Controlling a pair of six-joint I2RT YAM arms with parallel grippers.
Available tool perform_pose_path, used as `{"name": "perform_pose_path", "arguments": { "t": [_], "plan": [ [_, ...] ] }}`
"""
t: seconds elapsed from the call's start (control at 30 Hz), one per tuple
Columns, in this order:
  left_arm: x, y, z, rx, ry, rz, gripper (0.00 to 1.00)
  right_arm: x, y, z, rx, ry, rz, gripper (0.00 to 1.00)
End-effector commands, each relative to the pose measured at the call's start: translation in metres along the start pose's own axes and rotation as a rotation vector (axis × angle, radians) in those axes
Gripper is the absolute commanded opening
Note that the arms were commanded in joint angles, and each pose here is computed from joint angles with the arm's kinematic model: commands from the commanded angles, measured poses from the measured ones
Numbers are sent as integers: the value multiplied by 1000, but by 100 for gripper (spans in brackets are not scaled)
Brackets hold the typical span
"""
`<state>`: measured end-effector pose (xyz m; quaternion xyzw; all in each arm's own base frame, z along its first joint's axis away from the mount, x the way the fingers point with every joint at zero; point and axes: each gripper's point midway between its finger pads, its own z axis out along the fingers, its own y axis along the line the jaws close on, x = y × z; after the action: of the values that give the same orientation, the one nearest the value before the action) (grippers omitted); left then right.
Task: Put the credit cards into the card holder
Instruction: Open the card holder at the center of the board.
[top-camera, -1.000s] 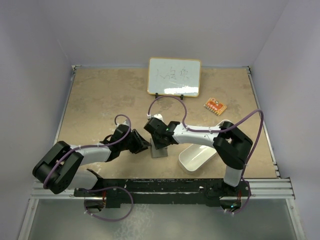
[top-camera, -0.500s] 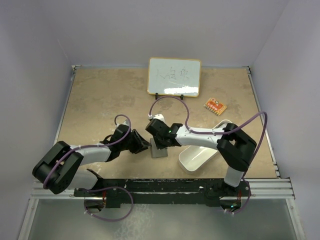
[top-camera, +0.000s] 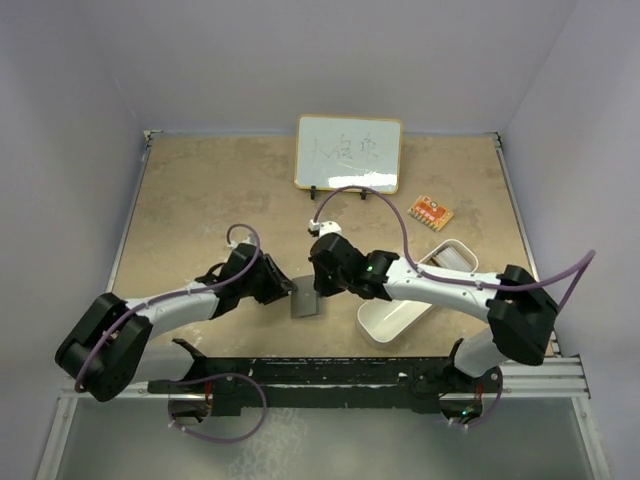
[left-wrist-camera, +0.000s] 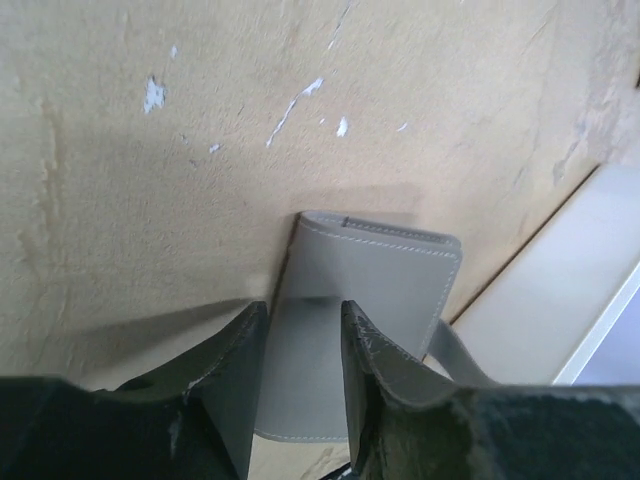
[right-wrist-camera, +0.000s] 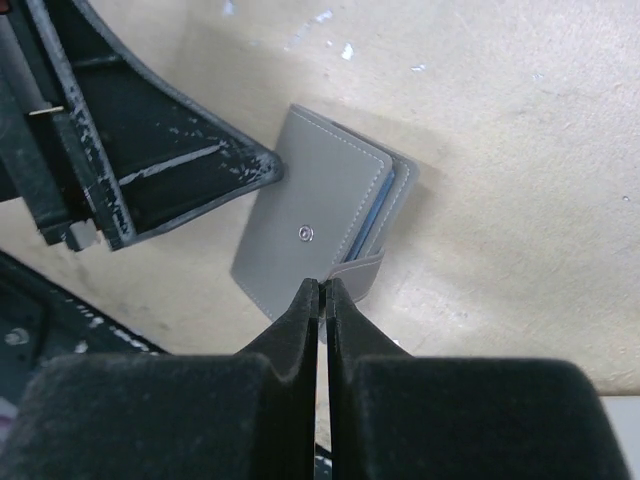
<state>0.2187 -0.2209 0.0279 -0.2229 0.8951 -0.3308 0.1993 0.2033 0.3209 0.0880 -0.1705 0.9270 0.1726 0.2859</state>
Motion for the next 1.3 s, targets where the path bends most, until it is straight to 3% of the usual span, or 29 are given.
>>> {"name": "perform_pose_path", "arguments": {
  "t": [0.0, 0.2, 0.7, 1.0, 1.27],
  "plan": [
    [-30, -13, -23, -64, -115, 111, 37, -24, 25, -19, -134, -106, 94, 0],
    [-48, -22, -49, -77, -203, 148, 46, -34, 43, -25, -240, -157, 170, 0],
    [-43, -28, -62, -36, -178, 156, 49, -57, 61, -34, -327, -221, 215, 0],
    [-35, -17, -54, -55, -141, 152, 48, -54, 55, -33, -316, -221, 230, 0],
    [-34, -11, -50, -76, -139, 156, 41, -58, 54, -39, -321, -235, 232, 0]
  ]
}}
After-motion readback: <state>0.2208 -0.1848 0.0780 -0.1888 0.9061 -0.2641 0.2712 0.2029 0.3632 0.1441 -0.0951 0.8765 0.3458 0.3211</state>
